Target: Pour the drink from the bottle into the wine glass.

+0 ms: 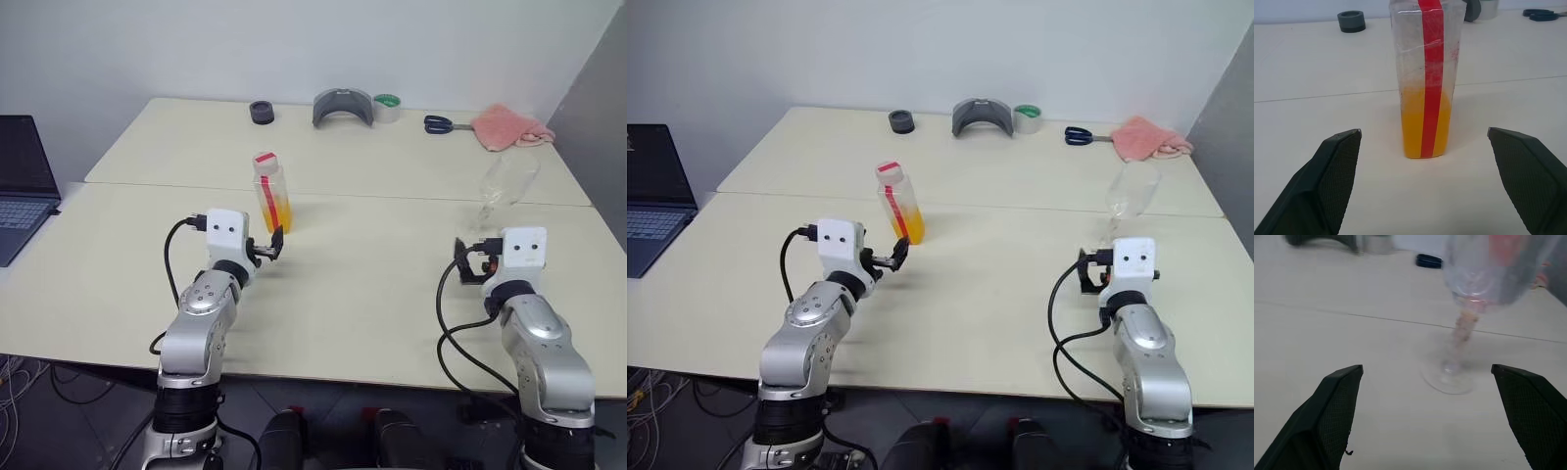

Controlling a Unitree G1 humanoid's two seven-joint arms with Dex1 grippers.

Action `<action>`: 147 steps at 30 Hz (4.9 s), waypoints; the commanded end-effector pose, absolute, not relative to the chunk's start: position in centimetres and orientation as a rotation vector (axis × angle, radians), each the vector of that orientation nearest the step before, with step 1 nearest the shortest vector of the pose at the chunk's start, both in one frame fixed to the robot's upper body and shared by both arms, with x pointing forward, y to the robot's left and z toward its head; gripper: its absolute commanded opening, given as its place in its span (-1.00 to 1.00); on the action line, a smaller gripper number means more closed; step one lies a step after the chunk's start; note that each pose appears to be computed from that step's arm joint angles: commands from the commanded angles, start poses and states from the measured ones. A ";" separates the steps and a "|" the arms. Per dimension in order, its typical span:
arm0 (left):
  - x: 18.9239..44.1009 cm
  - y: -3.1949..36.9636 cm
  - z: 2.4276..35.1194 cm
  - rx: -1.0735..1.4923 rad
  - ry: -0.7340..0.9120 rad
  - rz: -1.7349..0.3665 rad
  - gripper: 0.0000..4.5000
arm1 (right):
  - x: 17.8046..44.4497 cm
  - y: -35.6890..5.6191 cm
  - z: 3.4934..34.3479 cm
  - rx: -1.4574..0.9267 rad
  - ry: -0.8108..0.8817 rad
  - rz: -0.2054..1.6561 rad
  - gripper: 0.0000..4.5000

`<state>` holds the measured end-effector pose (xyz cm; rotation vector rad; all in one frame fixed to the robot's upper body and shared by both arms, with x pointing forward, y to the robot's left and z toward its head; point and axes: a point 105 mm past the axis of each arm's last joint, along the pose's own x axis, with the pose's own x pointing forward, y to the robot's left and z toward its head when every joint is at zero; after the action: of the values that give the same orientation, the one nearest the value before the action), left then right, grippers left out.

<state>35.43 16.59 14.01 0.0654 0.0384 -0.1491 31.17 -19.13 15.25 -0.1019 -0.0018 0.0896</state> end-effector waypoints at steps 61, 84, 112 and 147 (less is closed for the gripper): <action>43.6 13.9 20.5 0.109 -0.232 -0.222 0.98 | 26.4 -12.9 25.2 -0.050 -0.156 0.753 1.00; 44.2 13.7 20.6 0.108 -0.247 -0.223 0.58 | 26.8 -12.9 25.2 -0.039 -0.160 0.735 1.00; 44.1 14.1 20.3 0.113 -0.240 -0.198 0.99 | 27.2 -13.0 25.2 -0.034 -0.163 0.724 1.00; 44.0 14.1 18.9 0.095 -0.215 -0.199 0.02 | 27.4 -12.6 25.8 -0.043 -0.179 0.712 1.00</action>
<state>44.04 14.16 17.78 0.0967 -0.1698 -0.1950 27.83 -12.69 25.04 -0.0334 -0.1374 0.7056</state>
